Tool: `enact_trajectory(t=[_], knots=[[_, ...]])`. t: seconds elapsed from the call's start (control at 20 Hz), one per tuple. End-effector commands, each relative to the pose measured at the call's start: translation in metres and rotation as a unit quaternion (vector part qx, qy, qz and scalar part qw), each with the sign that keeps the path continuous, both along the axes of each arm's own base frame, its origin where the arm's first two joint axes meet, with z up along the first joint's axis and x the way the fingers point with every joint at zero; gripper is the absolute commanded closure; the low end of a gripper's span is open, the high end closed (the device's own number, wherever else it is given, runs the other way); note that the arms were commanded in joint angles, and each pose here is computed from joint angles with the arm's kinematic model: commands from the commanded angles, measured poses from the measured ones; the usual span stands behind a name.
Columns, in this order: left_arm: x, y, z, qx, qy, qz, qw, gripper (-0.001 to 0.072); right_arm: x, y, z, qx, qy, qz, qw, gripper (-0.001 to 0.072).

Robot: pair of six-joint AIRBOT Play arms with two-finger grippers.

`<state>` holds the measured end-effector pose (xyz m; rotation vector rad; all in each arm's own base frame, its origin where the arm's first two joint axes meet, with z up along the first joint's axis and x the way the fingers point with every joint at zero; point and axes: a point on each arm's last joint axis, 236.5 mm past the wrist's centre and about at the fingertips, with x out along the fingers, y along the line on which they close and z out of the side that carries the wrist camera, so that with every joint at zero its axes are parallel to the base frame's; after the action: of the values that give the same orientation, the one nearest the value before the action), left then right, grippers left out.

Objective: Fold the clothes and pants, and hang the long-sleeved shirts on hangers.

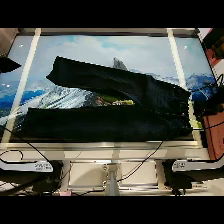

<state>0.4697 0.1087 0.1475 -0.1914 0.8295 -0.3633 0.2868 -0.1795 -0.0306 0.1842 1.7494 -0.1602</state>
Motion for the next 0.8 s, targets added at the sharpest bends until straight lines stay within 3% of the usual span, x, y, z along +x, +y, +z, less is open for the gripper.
enact_trajectory(t=[0.0,0.15,0.2,0.3,0.4,0.45,0.75], knots=[[0.010,-0.013,0.014,-0.037,-0.028,-0.004,0.999,0.0667,0.064,-0.032,0.016,-0.054,-0.132,-0.013,0.990,0.0312],[0.013,-0.017,0.007,-0.041,-0.021,-0.009,0.999,0.0667,0.068,-0.025,-0.004,0.059,-0.164,-0.080,0.981,0.0337],[0.014,-0.020,0.005,-0.042,-0.019,-0.012,0.999,0.0667,0.071,-0.019,-0.004,0.119,-0.189,-0.105,0.969,0.0403],[0.016,-0.025,0.001,-0.045,-0.015,-0.018,0.999,0.0667,0.067,-0.023,0.001,0.209,-0.219,-0.168,0.938,0.0395],[0.019,-0.031,-0.005,-0.047,-0.010,-0.026,0.998,0.0667,0.043,-0.039,-0.008,0.225,-0.198,-0.206,0.931,0.0328],[0.021,-0.035,-0.009,-0.050,-0.006,-0.030,0.998,0.0667,0.035,-0.042,-0.013,0.230,-0.191,-0.216,0.930,0.0255],[0.034,-0.069,-0.056,-0.099,0.063,-0.036,0.992,0.0667,0.035,-0.022,-0.057,0.260,-0.167,-0.175,0.935,0.0226]])
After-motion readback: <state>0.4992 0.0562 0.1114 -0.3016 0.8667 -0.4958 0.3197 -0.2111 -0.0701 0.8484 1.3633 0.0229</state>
